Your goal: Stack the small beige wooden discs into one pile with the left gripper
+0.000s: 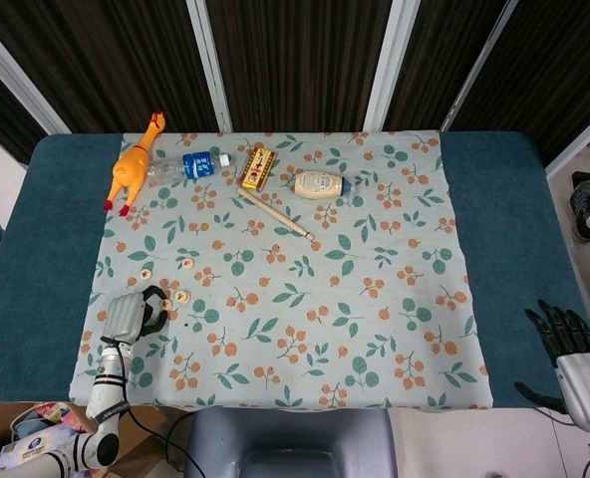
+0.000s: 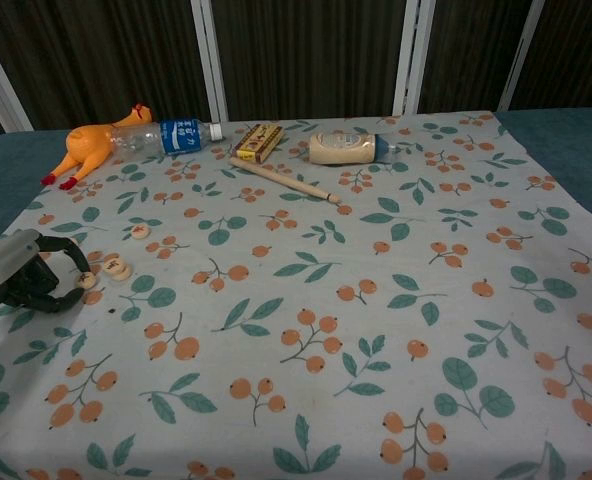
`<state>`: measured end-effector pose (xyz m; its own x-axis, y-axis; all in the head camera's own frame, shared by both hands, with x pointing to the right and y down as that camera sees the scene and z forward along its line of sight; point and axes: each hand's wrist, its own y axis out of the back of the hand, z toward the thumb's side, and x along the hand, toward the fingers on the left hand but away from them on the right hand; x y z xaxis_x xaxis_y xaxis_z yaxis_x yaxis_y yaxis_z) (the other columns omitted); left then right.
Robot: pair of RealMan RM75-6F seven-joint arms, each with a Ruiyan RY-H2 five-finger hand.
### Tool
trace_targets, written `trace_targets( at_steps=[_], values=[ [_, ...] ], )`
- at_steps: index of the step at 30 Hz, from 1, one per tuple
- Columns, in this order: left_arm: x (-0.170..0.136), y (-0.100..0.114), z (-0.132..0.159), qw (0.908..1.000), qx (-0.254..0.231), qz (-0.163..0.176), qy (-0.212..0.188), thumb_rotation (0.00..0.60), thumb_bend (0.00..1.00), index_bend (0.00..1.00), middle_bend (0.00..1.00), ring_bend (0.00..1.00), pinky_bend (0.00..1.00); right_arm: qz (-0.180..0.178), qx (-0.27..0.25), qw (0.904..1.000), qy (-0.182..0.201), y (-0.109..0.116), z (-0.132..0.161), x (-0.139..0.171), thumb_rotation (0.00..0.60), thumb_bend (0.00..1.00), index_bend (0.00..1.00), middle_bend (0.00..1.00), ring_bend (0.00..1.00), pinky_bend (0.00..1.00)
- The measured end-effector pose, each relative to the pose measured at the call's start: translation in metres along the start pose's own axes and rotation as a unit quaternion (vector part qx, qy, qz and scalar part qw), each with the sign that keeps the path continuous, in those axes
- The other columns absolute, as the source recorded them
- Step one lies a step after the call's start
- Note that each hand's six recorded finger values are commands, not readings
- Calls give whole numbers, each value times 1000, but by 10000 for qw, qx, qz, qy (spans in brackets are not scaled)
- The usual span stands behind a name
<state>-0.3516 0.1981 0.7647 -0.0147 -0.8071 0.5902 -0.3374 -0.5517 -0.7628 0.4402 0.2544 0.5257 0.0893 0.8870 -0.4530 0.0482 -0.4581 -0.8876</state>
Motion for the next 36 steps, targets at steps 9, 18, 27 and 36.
trace_targets(
  at_steps=[9,18,27,36],
  values=[
    [-4,5,-1,10000,-60,57,-27,600,398,488,1000,1000,1000,15,12,10000,7,-1,1,0,600,160,0,0,0,0],
    [4,22,22,9991,-279,242,-225,600,397,485,1000,1000,1000,27,13,10000,14,-2,2,0,600,159,0,0,0,0],
    [12,15,40,9993,-158,179,-295,600,397,485,1000,1000,1000,16,-5,10000,5,0,0,0,600,160,0,0,0,0],
    [14,11,39,9996,-87,140,-241,600,397,484,1000,1000,1000,15,-9,10000,14,0,0,0,600,159,0,0,0,0]
  ],
)
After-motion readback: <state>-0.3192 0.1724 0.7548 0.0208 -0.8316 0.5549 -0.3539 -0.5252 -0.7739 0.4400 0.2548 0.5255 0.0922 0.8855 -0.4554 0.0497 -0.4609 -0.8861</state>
